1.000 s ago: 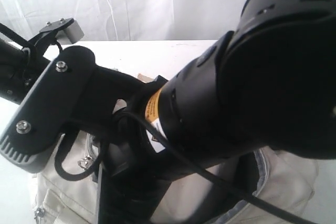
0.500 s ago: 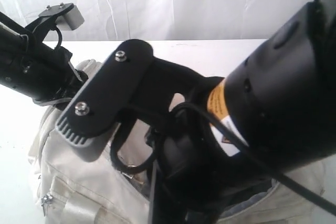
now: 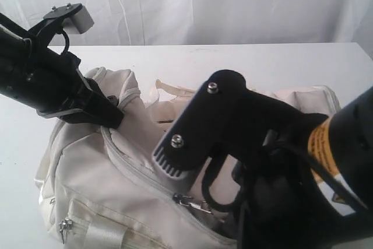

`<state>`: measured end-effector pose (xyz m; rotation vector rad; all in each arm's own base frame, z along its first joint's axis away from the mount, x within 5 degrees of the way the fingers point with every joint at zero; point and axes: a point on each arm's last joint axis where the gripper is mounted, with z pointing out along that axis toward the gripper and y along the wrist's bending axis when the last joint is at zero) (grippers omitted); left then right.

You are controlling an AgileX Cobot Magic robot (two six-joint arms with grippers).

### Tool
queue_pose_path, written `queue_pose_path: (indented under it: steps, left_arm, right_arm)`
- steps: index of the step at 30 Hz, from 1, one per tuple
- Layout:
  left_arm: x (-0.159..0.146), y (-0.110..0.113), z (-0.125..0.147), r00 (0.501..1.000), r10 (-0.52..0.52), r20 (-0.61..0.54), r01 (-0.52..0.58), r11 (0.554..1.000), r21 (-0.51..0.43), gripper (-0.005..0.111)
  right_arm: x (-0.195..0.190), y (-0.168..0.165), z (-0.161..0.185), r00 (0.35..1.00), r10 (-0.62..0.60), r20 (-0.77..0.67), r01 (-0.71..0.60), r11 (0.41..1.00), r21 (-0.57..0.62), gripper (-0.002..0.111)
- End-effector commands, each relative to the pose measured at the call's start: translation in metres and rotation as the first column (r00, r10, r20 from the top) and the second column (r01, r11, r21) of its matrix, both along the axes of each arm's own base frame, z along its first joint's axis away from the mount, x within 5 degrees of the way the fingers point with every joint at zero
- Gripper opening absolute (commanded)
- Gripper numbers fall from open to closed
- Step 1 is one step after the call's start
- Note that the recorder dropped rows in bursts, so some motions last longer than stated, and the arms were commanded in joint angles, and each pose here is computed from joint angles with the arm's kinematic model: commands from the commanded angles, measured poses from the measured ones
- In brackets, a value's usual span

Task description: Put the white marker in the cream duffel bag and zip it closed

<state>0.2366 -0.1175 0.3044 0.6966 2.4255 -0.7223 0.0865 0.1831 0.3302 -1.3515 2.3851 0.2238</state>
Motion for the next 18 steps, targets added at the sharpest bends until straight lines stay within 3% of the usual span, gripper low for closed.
queue_pose_path:
  steps: [1, 10, 15, 18]
  left_arm:
    - [0.002, 0.001, 0.004, 0.999, 0.003, 0.036, -0.004, 1.000, 0.014, 0.000]
    - [0.001, 0.003, 0.003, 0.999, -0.012, 0.036, 0.011, 0.999, 0.040, 0.000]
    - [0.001, 0.003, 0.003, 0.999, -0.011, 0.038, 0.010, 0.999, 0.040, 0.000]
    - [0.001, 0.003, 0.003, 0.999, -0.011, 0.038, 0.010, 0.999, 0.040, 0.000]
  right_arm:
    - [-0.004, -0.018, -0.006, 0.998, -0.059, 0.000, 0.059, 0.996, -0.068, 0.000]
    - [-0.002, -0.037, -0.012, 0.982, -0.179, 0.062, 0.183, 0.981, -0.061, 0.000]
    - [-0.002, -0.037, -0.012, 0.981, -0.181, 0.069, 0.185, 0.981, -0.063, 0.000]
    - [0.000, -0.030, -0.010, 0.983, -0.161, 0.086, 0.161, 0.987, 0.008, 0.000]
